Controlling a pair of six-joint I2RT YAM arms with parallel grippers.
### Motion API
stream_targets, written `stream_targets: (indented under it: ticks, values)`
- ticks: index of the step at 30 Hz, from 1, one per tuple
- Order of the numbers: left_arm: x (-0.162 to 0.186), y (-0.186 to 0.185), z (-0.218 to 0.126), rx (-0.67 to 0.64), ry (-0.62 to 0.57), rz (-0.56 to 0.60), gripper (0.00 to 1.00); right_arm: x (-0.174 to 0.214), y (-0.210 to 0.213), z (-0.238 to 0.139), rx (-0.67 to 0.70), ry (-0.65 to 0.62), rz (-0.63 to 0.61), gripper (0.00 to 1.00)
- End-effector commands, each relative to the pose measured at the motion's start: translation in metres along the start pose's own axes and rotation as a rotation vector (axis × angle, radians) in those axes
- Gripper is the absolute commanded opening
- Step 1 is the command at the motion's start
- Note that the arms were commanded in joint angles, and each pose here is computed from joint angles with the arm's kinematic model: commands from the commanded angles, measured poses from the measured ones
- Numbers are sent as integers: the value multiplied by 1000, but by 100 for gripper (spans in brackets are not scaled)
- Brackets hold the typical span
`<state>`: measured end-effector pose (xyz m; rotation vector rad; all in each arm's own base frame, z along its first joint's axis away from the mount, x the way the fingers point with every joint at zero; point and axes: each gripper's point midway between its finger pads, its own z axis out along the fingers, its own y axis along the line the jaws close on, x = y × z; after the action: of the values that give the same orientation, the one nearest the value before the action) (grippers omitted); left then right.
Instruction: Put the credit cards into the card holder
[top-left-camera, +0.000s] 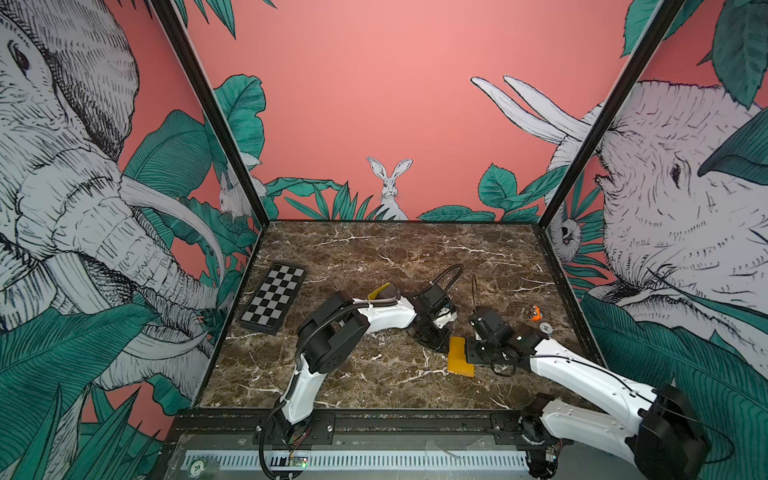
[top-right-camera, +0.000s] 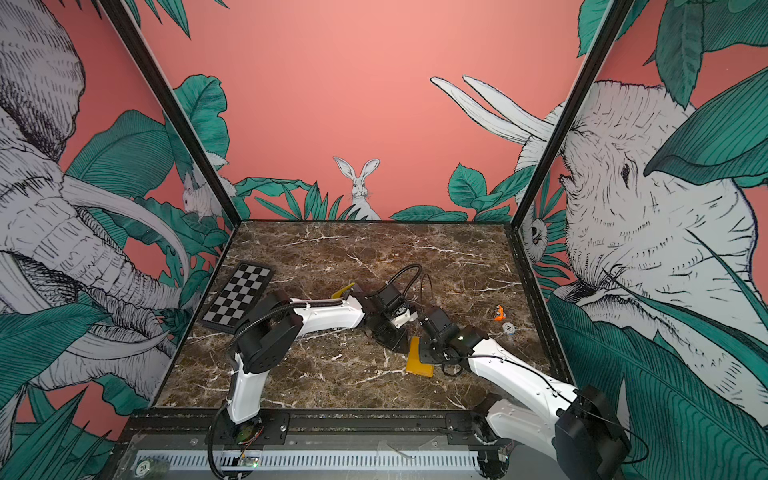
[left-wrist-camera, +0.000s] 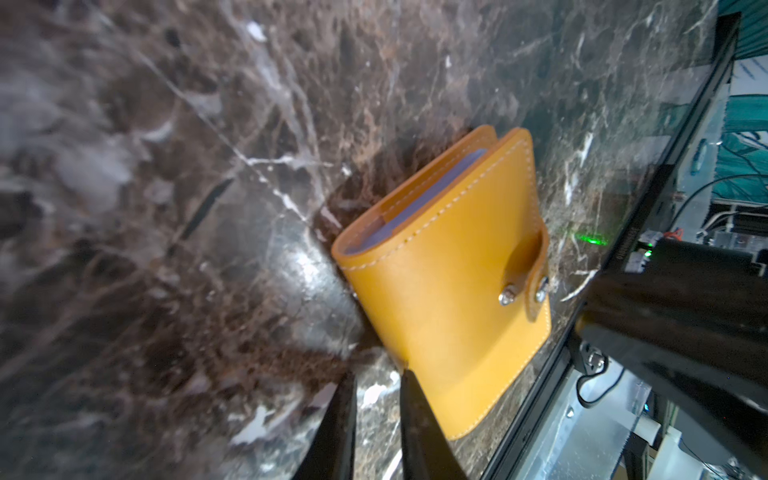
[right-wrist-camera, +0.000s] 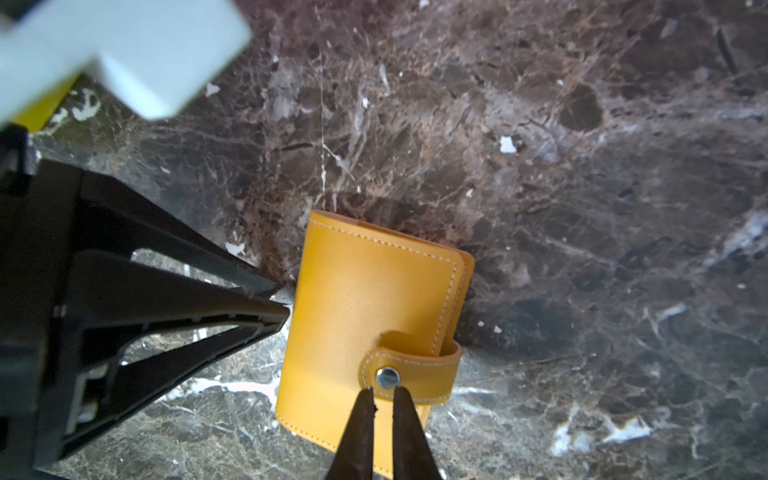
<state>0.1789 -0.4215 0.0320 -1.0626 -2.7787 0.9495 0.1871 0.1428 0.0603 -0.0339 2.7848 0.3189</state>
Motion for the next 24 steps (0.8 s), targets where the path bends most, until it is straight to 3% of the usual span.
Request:
stream_targets:
  ticks: [1, 10, 24]
  values:
    - [-6, -16, -35, -33, -58, 52, 22, -3, 4, -1, -45, -33, 3, 12]
    - [-22, -31, -55, 9, -245, -52, 21, -2, 3, -9, -104, -64, -6, 13]
    - [-14, -38, -14, 50, -265, -128, 20, 4, -7, 3, -93, -13, 13, 12]
